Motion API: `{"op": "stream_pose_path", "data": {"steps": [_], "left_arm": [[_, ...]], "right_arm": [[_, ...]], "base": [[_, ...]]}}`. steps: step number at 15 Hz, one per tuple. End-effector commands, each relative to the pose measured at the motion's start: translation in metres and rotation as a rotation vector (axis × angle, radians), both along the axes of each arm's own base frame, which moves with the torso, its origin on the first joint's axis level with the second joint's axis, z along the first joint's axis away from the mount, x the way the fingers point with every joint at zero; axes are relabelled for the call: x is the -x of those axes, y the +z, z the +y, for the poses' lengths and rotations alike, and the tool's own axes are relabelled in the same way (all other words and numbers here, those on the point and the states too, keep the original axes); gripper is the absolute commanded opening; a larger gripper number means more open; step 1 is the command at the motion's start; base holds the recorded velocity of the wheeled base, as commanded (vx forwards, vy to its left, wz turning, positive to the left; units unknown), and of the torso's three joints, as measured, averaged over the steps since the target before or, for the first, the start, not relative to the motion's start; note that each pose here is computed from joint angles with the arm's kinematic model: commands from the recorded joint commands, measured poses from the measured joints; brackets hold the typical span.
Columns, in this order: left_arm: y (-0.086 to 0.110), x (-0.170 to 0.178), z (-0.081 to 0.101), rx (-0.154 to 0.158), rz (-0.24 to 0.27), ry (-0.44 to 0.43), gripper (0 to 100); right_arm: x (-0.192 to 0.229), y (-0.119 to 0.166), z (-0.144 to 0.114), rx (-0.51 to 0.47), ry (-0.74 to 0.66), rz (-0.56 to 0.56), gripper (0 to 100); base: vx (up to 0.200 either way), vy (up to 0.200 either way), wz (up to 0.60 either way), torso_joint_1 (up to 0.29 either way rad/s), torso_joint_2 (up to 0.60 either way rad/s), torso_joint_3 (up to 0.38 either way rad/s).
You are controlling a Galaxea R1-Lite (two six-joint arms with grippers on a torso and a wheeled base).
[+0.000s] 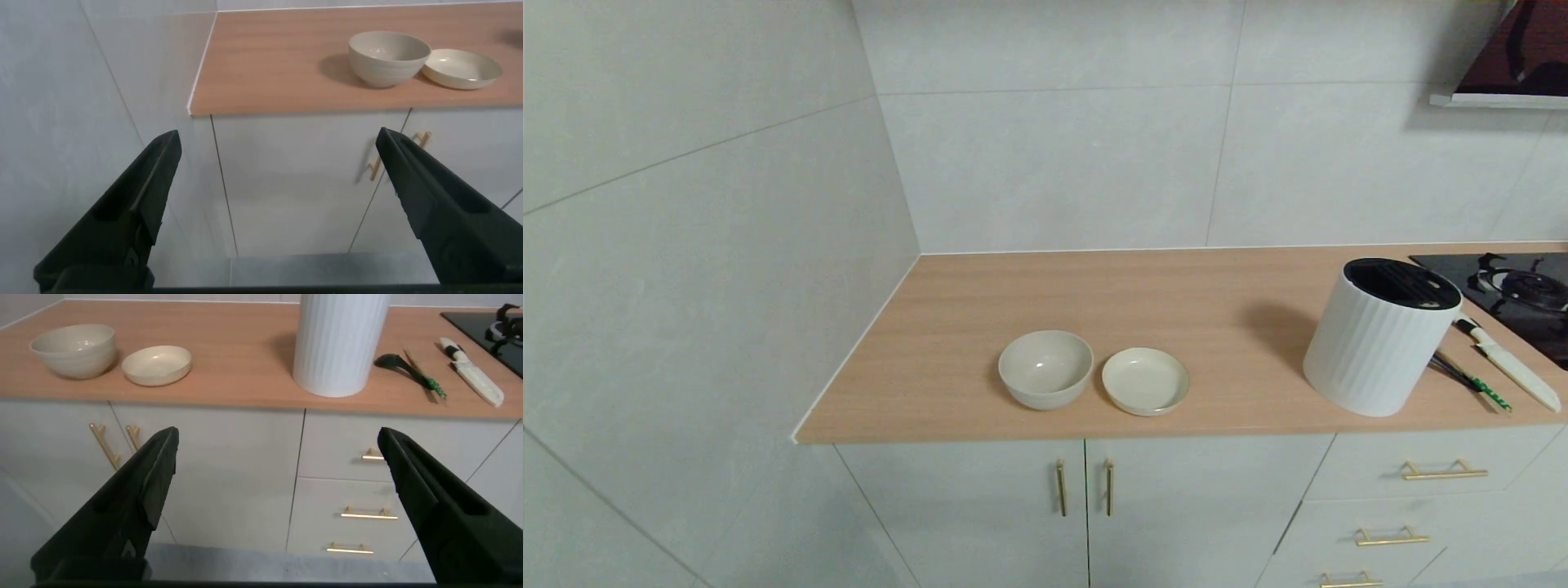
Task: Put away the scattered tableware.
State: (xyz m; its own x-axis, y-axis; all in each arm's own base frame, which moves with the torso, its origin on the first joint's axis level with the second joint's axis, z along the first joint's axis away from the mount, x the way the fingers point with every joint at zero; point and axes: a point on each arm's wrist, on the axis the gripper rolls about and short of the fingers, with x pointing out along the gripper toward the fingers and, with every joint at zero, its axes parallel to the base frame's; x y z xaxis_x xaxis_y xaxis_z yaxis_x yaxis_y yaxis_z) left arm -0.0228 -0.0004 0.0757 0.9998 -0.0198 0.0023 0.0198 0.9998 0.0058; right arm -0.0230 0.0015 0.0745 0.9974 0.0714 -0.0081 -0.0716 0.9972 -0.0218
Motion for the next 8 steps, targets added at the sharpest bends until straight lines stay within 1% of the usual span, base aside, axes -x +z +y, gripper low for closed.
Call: {"op": "stream_pose_path", "data": {"steps": [1, 5, 8], "left_arm": [[0.0001, 0.0, 0.0, 0.0, -0.001, 0.0, 100], [0.0001, 0.0, 0.0, 0.0, -0.001, 0.0, 100], [0.0001, 0.0, 0.0, 0.0, -0.001, 0.0, 100]], "right_arm": [[-0.0001, 0.0, 0.0, -0.001, 0.001, 0.001, 100], [-0.0001, 0.0, 0.0, -0.001, 0.001, 0.001, 100], [-0.0001, 0.0, 0.0, 0.001, 0.001, 0.001, 100]], "base": [[0.0, 0.0, 0.0, 0.0, 0.0, 0.0], [0.0, 0.0, 0.0, 0.0, 0.0, 0.0], [0.0, 0.0, 0.0, -0.131, 0.31, 0.155]]}}
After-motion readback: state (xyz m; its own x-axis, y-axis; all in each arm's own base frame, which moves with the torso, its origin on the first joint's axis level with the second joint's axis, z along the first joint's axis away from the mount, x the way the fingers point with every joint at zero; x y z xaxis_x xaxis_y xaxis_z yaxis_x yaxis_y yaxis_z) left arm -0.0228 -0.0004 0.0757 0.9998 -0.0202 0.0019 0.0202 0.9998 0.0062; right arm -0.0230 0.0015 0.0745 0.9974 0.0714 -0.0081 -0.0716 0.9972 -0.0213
